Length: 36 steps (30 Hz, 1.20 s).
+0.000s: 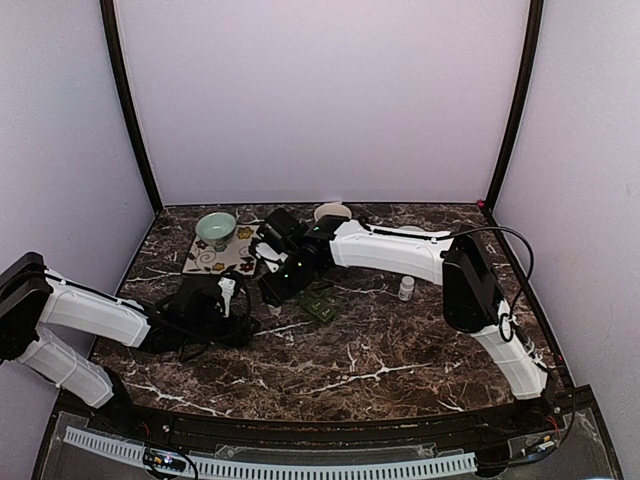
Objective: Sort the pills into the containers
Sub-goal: Pick up the pill bottle from the center of the board.
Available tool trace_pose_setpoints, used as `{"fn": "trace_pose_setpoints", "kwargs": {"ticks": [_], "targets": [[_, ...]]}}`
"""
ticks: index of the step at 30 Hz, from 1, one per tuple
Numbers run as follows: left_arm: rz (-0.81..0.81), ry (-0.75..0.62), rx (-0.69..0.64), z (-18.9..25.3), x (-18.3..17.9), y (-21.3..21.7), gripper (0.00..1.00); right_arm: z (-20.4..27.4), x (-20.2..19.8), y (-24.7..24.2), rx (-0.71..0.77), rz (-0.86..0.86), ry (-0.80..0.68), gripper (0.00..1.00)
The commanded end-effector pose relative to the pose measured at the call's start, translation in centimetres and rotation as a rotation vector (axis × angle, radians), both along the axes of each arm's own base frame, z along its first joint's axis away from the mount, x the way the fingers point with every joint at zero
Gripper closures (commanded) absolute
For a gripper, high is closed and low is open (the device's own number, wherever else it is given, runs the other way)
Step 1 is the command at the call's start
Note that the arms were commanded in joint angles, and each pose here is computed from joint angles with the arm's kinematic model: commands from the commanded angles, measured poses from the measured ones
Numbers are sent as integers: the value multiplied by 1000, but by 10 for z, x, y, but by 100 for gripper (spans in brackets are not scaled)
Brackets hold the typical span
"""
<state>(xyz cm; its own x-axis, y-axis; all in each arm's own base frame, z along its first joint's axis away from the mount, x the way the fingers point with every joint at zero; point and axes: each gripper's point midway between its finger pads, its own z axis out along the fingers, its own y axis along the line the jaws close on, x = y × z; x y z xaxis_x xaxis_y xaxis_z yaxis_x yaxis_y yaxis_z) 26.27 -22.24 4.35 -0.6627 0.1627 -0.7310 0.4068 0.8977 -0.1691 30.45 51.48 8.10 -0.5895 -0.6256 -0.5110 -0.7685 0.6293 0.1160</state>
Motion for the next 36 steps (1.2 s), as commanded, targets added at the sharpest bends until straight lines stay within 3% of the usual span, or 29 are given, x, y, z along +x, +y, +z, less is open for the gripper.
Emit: {"fn": "trace_pose_setpoints", "kwargs": {"ticks": [1, 36], "targets": [[4, -6, -20, 1, 0, 1, 31, -1, -4, 6, -1, 22, 4, 45], [5, 1, -5, -2, -3, 5, 31, -11, -5, 19, 15, 43, 33, 60]]}}
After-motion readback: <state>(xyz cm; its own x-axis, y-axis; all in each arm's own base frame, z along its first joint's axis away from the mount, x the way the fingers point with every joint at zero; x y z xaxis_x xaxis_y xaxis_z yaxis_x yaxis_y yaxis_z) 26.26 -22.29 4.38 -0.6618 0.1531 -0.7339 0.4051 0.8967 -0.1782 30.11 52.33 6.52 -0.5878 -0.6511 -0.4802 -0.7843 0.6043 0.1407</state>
